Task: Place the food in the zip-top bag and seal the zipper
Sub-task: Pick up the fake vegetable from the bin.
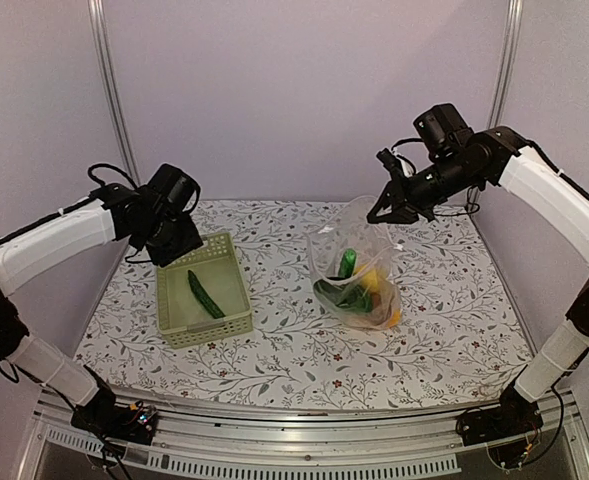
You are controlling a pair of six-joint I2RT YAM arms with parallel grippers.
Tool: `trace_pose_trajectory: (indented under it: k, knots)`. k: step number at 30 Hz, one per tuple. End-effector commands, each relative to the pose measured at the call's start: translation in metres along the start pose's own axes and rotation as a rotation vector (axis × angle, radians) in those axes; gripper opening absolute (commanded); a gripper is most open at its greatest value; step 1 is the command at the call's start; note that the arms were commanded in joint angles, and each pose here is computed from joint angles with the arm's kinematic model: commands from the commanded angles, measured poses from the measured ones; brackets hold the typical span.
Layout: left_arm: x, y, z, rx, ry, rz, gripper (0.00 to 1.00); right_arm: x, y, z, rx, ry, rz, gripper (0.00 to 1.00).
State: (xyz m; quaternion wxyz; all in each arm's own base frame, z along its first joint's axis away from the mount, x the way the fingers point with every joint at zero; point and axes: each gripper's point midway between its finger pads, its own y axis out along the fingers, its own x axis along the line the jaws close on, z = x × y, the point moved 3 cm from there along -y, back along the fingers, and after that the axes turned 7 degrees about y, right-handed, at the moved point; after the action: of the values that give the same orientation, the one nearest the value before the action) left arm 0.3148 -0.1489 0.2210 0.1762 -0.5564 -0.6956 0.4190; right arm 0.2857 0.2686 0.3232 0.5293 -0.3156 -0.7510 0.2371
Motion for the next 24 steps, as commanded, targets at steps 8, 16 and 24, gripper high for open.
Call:
trace_pose_trajectory:
  k: [8,16,24]
  knots:
    - [0.031,0.07,-0.002,0.159,0.018,-0.132,0.51,0.004,-0.008,-0.003,-0.042,-0.028,-0.03,0.0]
    - [0.034,0.111,0.003,0.238,0.035,-0.161,0.5,0.001,-0.008,0.0,-0.052,-0.011,-0.033,0.0]
    - [0.041,0.149,0.011,0.301,0.023,-0.212,0.5,0.001,-0.011,-0.001,-0.058,-0.009,-0.024,0.0]
